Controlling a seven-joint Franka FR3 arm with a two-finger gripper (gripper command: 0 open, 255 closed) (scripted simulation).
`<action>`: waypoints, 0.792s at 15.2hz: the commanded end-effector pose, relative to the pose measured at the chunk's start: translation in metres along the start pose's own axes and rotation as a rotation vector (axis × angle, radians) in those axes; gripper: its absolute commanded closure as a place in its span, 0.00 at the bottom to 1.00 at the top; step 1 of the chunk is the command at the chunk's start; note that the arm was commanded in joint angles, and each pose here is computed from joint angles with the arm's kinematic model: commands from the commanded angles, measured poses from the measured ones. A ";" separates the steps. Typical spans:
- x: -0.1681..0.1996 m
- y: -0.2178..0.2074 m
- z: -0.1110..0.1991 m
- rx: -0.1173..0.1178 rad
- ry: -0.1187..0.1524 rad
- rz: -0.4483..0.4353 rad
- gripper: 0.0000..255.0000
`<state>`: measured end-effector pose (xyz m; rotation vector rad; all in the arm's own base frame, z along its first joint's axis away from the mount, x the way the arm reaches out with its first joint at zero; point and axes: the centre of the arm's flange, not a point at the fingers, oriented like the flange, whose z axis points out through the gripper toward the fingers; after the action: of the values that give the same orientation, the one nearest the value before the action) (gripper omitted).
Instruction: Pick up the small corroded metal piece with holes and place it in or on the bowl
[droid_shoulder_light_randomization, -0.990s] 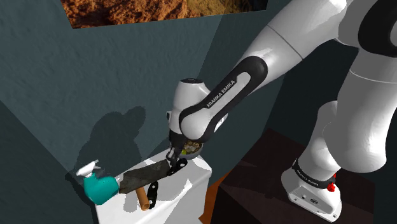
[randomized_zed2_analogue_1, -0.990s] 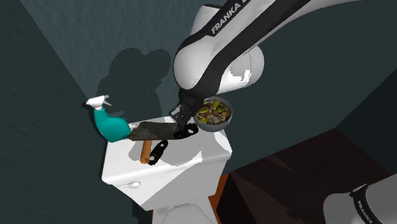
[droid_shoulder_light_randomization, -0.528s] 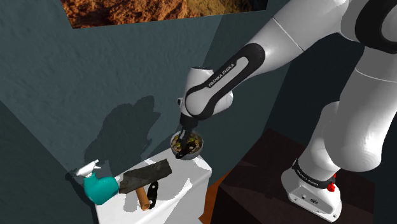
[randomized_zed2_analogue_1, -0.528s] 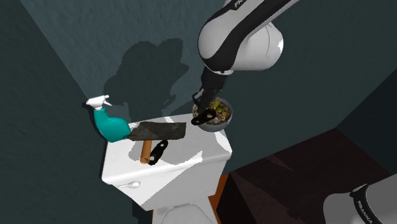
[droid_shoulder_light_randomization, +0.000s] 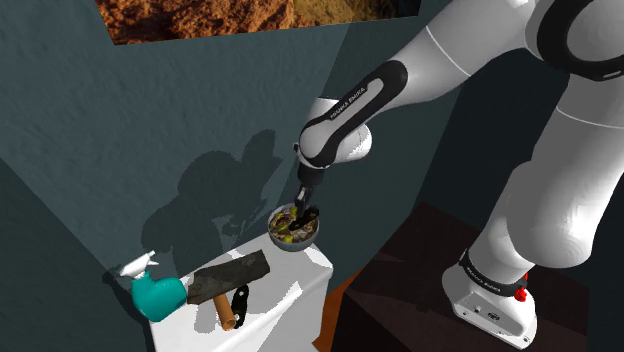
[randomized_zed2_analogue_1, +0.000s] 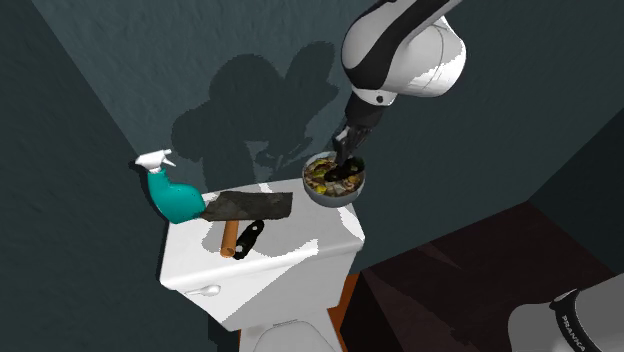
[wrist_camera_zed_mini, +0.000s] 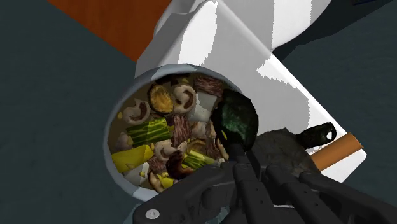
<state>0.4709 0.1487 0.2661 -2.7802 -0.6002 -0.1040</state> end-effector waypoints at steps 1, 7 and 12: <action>-0.001 0.006 0.010 0.001 -0.004 -0.001 1.00; -0.005 0.014 0.040 0.001 -0.004 -0.001 1.00; -0.008 0.020 0.061 0.001 -0.004 -0.001 1.00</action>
<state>0.4734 0.1476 0.2081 -2.7770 -0.6073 -0.1079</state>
